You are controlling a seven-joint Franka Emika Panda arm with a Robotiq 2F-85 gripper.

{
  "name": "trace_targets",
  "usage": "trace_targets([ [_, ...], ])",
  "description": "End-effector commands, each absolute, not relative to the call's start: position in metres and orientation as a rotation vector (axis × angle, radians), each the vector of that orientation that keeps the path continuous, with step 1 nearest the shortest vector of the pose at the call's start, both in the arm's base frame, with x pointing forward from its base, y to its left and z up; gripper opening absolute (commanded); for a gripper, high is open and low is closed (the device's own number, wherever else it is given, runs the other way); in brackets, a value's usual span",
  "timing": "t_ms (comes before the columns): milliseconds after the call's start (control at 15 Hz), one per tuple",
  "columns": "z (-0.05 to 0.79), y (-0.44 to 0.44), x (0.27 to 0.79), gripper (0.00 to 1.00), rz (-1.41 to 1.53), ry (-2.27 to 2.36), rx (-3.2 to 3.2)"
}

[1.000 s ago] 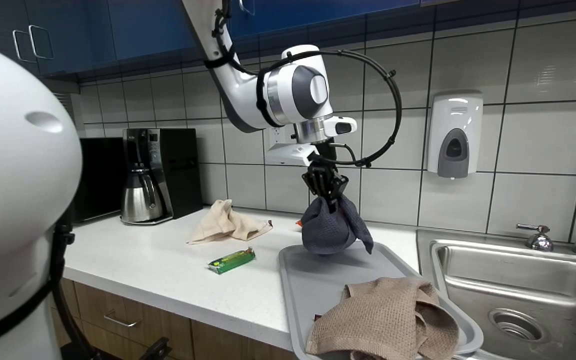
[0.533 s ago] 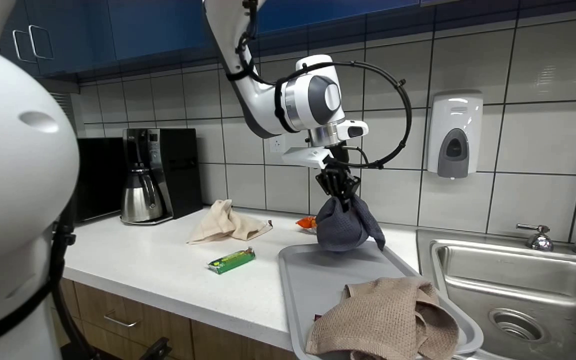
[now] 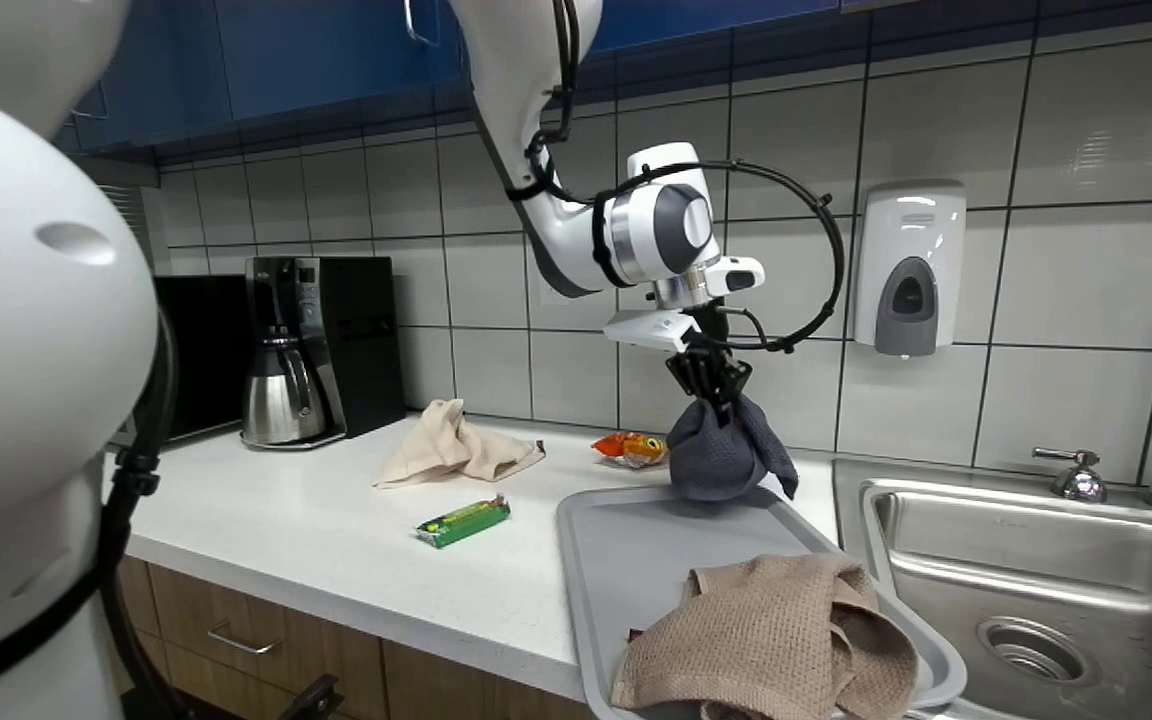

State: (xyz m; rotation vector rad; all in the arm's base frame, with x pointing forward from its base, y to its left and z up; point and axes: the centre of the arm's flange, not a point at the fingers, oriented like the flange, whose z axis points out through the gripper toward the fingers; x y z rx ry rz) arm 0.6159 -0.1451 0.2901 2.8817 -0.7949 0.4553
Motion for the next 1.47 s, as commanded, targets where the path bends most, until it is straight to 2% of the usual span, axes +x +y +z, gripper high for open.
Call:
trace_targets([
  [0,0.287,-0.160,0.656,0.03,0.480,-0.820,2.865],
  [1400,0.288,-0.178,0.748,0.03,0.604,-0.854,2.802],
])
